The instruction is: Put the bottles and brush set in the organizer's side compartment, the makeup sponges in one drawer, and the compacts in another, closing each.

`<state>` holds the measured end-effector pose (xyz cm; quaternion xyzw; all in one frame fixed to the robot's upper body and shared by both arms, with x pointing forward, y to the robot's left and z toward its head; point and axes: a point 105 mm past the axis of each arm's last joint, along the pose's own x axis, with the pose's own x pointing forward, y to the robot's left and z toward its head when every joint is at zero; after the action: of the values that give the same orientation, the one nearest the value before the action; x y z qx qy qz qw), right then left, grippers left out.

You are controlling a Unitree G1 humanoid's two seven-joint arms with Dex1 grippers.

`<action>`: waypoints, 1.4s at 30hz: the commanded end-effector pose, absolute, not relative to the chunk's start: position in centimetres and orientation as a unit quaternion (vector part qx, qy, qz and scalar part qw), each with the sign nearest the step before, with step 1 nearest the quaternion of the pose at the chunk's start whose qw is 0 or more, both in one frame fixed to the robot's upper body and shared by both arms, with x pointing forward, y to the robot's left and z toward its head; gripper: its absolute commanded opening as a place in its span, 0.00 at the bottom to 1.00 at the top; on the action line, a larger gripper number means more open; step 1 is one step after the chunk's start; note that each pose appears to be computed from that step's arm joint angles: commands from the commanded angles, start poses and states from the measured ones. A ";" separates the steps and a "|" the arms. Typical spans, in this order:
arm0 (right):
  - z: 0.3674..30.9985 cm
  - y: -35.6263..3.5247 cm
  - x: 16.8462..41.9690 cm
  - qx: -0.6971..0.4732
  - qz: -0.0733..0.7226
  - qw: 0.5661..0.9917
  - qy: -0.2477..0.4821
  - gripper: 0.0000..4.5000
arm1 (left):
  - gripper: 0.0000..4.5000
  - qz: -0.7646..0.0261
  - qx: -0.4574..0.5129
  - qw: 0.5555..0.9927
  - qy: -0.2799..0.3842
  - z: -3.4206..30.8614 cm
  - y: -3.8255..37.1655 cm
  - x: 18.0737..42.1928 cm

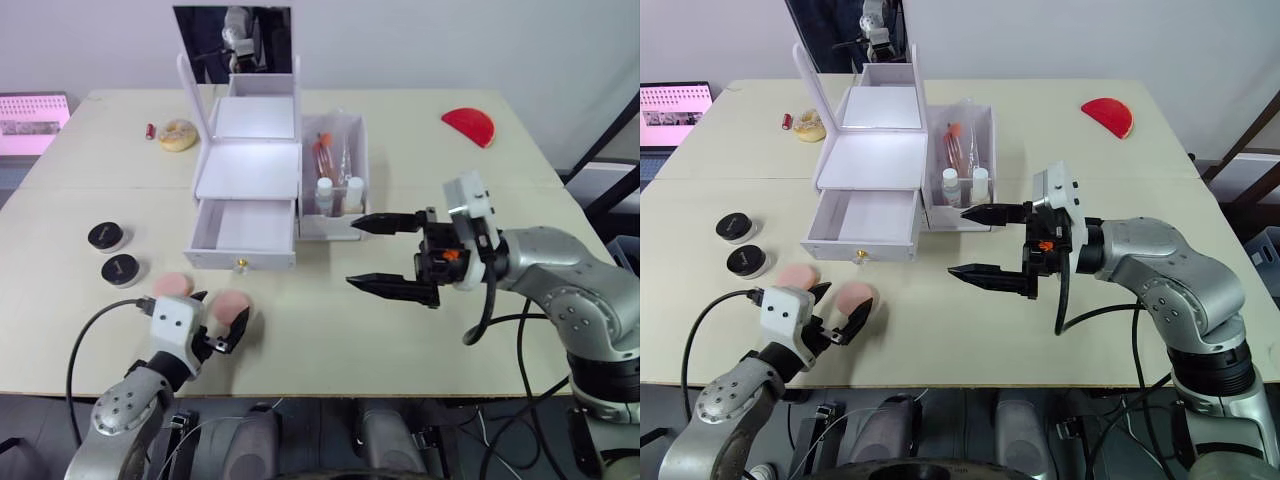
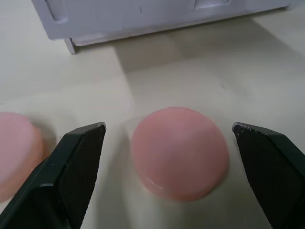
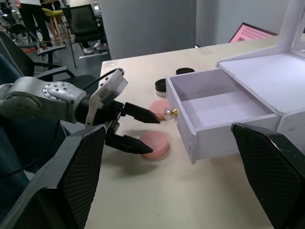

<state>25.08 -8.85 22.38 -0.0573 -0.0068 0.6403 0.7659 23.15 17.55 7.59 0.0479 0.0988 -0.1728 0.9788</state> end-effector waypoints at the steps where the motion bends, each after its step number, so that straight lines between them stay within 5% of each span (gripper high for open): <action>1: 23.7 -8.4 24.4 -0.066 0.649 0.757 -0.037 1.00 | 1.00 -0.183 0.053 0.977 0.092 7.5 16.8 23.3; 12: 23.9 -8.5 24.4 -0.069 0.647 0.758 -0.038 1.00 | 1.00 -0.169 0.029 0.979 0.110 6.7 17.2 23.1; 17: 23.7 -8.4 24.4 -0.070 0.647 0.759 -0.035 1.00 | 0.60 -0.172 0.015 0.980 0.100 7.0 17.1 23.2; 27: 23.3 -8.4 24.3 -0.071 0.646 0.760 -0.026 1.00 | 0.59 -0.199 0.038 0.979 0.034 12.4 19.7 21.8; 34: 23.7 -8.5 24.1 -0.068 0.647 0.759 -0.030 1.00 | 0.59 -0.256 0.082 0.959 0.091 15.4 24.4 19.9; 42: 23.6 -8.6 24.1 -0.068 0.639 0.766 -0.027 1.00 | 0.59 -0.283 0.105 0.952 0.042 20.6 26.4 23.4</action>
<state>24.70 -8.67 22.75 -0.0576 -0.0091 0.6355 0.7699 23.19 26.87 19.49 0.1032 0.0577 -0.2671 0.9564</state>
